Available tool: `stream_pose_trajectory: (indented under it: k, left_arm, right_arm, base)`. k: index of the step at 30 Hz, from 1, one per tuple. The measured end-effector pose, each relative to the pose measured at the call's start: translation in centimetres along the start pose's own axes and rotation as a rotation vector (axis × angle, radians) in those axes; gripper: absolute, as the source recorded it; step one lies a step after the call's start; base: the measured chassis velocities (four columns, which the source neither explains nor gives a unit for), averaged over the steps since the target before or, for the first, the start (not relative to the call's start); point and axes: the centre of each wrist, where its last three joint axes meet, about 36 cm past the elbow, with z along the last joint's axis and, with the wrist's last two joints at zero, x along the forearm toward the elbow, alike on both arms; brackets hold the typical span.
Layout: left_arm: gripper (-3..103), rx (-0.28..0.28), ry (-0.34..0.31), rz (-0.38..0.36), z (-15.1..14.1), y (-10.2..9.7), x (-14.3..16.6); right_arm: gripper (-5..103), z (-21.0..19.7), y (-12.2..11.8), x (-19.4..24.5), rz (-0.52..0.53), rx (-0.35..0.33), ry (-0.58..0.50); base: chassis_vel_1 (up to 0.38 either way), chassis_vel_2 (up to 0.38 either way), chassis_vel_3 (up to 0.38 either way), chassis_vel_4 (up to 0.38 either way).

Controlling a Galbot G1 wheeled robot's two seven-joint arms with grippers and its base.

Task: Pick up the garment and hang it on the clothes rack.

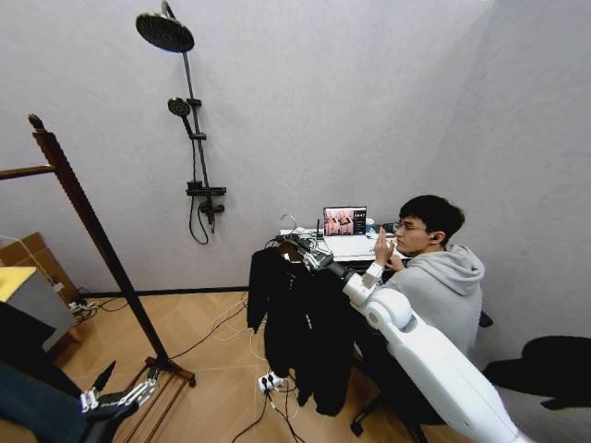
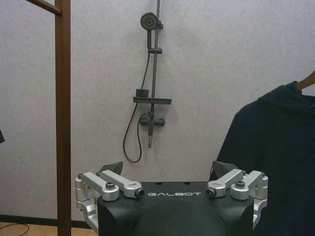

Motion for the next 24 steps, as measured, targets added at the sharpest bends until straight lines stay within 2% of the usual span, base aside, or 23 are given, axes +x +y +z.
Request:
stream_pose_trajectory:
  k: [4,6,7,8,24]
  left_arm:
    - [100,0.0,0.0,0.0,0.0,0.0,0.0]
    - [100,0.0,0.0,0.0,0.0,0.0,0.0]
    - [100,0.0,0.0,0.0,0.0,0.0,0.0]
    - [100,0.0,0.0,0.0,0.0,0.0,0.0]
    - [100,0.0,0.0,0.0,0.0,0.0,0.0]
  right_arm:
    - [8,0.2,0.7,-1.3,-0.044,-0.03,-0.029]
    - [8,0.2,1.4,-2.6,-0.076,-0.09,-0.058]
    - [8,0.2,1.4,-2.6,-0.076,-0.09,-0.058]
    - [8,-0.1,1.5,-3.3,-0.088,-0.118,-0.071]
    - [8,-0.1,1.4,-4.8,-0.109,-0.166,-0.051]
  base:
    - [0.0,0.0,0.0,0.0]
    - [0.0,0.0,0.0,0.0]
    - [0.0,0.0,0.0,0.0]
    - [0.0,0.0,0.0,0.0]
    - [0.0,0.0,0.0,0.0]
